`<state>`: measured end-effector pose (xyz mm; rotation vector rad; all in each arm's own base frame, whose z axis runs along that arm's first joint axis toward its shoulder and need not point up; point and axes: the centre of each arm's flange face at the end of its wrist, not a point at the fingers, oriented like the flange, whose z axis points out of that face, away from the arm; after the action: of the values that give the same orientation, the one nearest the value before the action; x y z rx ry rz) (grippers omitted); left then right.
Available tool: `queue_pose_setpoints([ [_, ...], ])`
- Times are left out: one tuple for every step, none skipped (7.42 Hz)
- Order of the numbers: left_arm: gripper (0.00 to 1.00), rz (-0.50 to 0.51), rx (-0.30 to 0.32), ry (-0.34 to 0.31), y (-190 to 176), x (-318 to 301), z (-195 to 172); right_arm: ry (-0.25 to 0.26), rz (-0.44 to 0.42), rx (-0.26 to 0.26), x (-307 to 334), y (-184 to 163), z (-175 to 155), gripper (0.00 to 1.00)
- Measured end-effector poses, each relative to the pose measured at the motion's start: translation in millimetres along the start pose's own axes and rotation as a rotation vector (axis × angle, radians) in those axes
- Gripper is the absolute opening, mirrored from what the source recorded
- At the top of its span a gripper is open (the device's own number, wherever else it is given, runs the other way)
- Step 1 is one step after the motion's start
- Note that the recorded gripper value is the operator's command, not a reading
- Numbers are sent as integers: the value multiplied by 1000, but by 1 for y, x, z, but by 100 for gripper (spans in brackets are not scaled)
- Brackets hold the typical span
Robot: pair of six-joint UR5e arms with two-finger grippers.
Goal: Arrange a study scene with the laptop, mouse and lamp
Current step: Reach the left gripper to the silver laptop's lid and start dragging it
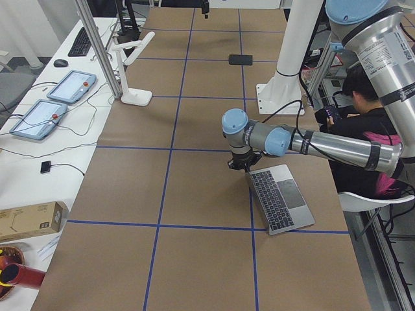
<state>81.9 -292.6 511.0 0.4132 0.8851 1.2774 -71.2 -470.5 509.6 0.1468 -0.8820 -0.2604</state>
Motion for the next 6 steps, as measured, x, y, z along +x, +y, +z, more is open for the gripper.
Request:
queue_pose_setpoints([
  [12, 3, 9, -16, 1, -1, -6, 0, 0, 2, -1, 0, -1, 99],
  [12, 8, 18, -32, 1, -3, -12, 2, 0, 4, -1, 0, -2, 99],
  [12, 18, 29, -47, -3, -6, -17, 6, 0, 5, 0, 0, -2, 99],
  [12, 34, 45, -64, -13, -10, -25, 7, 0, 7, -1, 0, -3, 99],
  [12, 47, 60, -82, -25, -18, -32, 7, 3, 9, -1, 0, -4, 99],
  [12, 54, 70, -98, -39, -27, -39, 7, 5, 9, -2, -1, -4, 99],
])
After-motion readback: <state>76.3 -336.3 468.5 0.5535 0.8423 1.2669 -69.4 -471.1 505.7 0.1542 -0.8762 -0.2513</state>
